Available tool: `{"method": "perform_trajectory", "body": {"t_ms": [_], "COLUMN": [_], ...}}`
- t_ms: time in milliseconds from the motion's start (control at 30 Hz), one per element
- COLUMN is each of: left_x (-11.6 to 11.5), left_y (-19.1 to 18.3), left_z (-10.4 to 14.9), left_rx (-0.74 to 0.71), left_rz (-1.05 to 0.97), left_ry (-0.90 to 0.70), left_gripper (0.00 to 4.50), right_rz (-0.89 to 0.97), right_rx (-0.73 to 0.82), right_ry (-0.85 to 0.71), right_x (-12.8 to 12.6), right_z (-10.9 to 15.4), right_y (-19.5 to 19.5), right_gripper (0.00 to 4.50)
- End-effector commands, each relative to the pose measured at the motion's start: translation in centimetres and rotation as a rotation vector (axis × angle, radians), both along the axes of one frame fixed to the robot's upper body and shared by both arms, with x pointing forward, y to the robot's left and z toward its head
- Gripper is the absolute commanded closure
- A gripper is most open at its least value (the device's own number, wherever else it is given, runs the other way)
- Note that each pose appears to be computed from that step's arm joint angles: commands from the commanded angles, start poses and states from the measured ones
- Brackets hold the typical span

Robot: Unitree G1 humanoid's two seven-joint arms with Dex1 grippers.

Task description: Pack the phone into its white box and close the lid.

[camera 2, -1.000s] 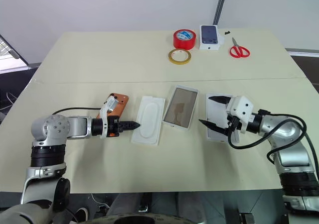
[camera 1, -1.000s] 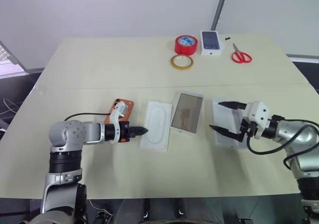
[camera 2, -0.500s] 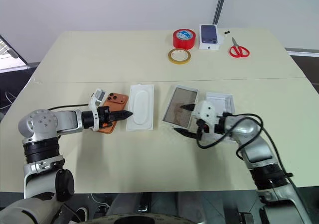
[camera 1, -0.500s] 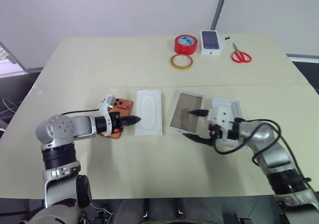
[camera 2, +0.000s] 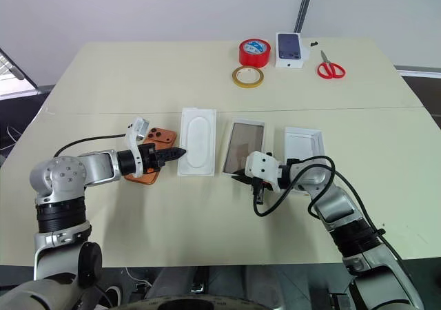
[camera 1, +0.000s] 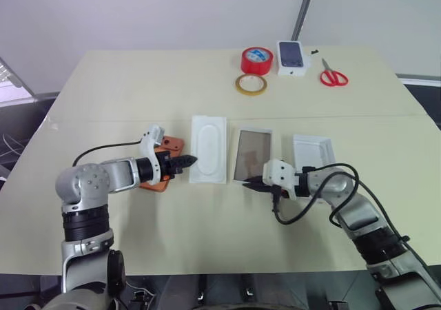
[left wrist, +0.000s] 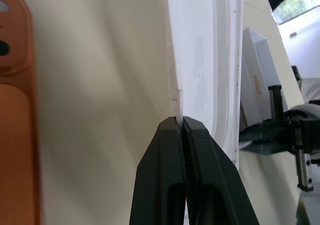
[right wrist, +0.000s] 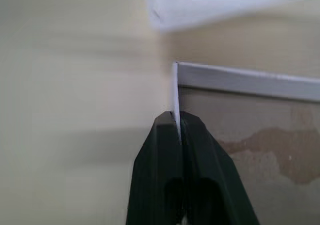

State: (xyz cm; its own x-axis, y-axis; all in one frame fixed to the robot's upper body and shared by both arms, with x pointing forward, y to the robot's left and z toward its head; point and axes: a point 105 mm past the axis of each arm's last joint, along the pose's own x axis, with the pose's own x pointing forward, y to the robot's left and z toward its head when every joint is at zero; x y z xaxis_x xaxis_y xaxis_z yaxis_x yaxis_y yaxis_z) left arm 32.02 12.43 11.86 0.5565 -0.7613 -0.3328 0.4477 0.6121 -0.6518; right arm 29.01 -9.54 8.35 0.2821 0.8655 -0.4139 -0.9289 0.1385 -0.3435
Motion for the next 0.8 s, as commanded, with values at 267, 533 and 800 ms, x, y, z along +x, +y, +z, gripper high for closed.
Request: {"method": "perform_trajectory", "body": {"t_ms": [267, 533, 800], "left_x": [0.4, -0.2, -0.5], "left_y": [-2.4, -3.8, -5.1], "left_z": [1.4, 1.1, 0.5], "left_rx": [-0.064, -0.08, -0.104], "left_rz": [-0.021, -0.026, -0.009], "left_ry": [-0.014, 0.02, 0.046], "left_gripper": [4.5, 4.5, 4.2], "right_rz": [0.101, -0.021, -0.202], "right_rx": [0.072, 0.066, -0.012], "right_ry": [-0.016, 0.012, -0.061], "right_x": [-0.8, -1.1, 0.0], "right_z": [1.1, 3.1, 3.3], "right_y": [2.5, -2.1, -8.0], "right_gripper": [3.52, 0.51, 0.48]}}
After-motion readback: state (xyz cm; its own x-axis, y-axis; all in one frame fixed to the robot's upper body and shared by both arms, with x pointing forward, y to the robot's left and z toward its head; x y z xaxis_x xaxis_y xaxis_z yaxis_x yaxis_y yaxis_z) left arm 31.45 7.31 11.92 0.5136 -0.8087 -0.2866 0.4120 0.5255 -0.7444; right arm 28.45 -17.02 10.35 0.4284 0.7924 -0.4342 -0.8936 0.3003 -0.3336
